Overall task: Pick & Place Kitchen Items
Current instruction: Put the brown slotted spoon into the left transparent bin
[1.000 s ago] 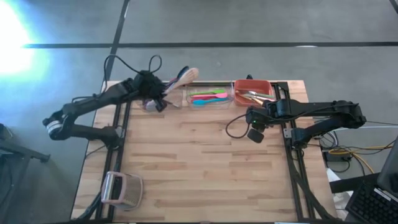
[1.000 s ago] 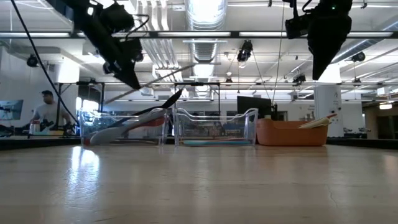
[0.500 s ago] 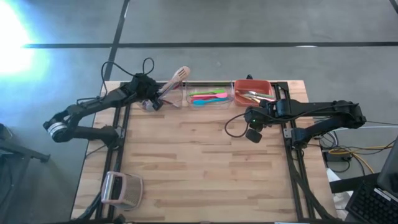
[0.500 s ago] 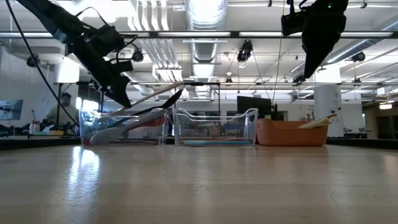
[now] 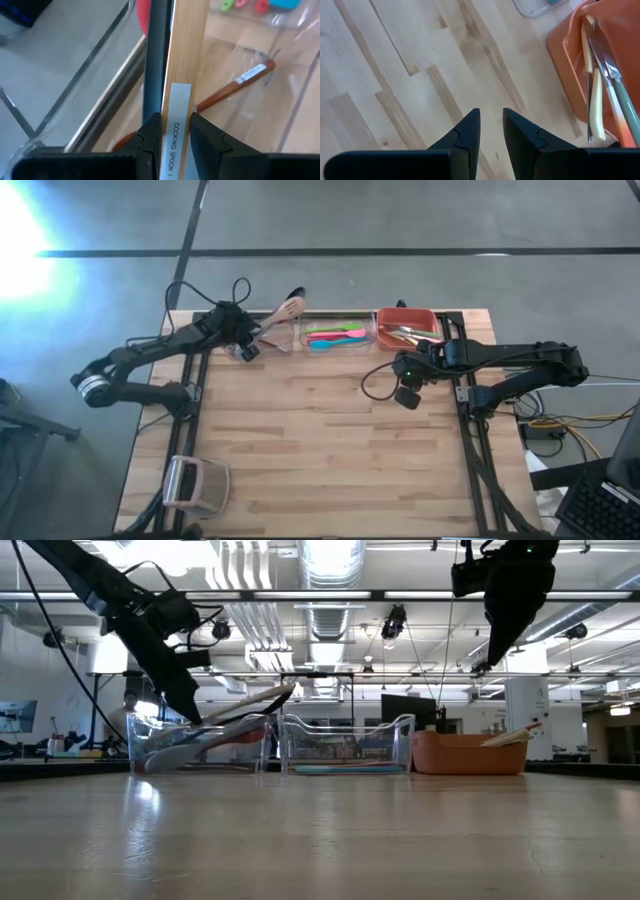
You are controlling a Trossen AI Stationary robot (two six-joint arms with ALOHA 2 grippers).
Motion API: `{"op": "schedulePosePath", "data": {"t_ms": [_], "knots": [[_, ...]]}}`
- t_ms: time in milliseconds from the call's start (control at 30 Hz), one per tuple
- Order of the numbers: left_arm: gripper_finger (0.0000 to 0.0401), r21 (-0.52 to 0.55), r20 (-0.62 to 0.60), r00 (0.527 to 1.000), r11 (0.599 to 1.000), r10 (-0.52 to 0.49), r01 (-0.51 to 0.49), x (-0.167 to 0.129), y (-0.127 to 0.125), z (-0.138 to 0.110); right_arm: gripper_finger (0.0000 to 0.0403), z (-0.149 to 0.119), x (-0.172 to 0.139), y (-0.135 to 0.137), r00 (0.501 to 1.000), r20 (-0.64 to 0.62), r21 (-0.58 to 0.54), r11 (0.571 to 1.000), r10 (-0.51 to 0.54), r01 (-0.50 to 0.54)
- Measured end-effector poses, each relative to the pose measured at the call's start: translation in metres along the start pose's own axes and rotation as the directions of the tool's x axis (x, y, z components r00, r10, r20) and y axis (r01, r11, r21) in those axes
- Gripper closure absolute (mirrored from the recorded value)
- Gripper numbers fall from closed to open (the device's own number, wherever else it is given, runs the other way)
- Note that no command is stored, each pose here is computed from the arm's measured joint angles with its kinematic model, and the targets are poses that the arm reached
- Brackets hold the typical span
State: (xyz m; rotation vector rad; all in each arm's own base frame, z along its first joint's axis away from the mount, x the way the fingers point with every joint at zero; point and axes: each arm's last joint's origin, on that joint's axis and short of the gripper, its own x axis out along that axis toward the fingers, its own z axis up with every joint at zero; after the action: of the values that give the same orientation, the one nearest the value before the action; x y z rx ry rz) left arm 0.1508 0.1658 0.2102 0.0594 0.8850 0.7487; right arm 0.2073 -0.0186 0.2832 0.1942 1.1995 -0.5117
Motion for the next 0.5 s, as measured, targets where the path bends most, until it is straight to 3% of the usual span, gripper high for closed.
{"op": "schedulePosePath", "data": {"t_ms": [333,500], "knots": [[0.0322,0.014,-0.093,0.996,1.000,-0.009,0.010,0.034,-0.006,-0.005,0.0317,0.001,0.000,0.000,1.000,0.007,0.002,1.000,0.004,-0.004],[0.0303,0.007,-0.093,0.996,1.000,0.001,-0.001,0.034,-0.005,-0.005,0.0326,0.001,0.000,0.000,1.000,0.007,0.002,1.000,0.004,-0.004]]}}
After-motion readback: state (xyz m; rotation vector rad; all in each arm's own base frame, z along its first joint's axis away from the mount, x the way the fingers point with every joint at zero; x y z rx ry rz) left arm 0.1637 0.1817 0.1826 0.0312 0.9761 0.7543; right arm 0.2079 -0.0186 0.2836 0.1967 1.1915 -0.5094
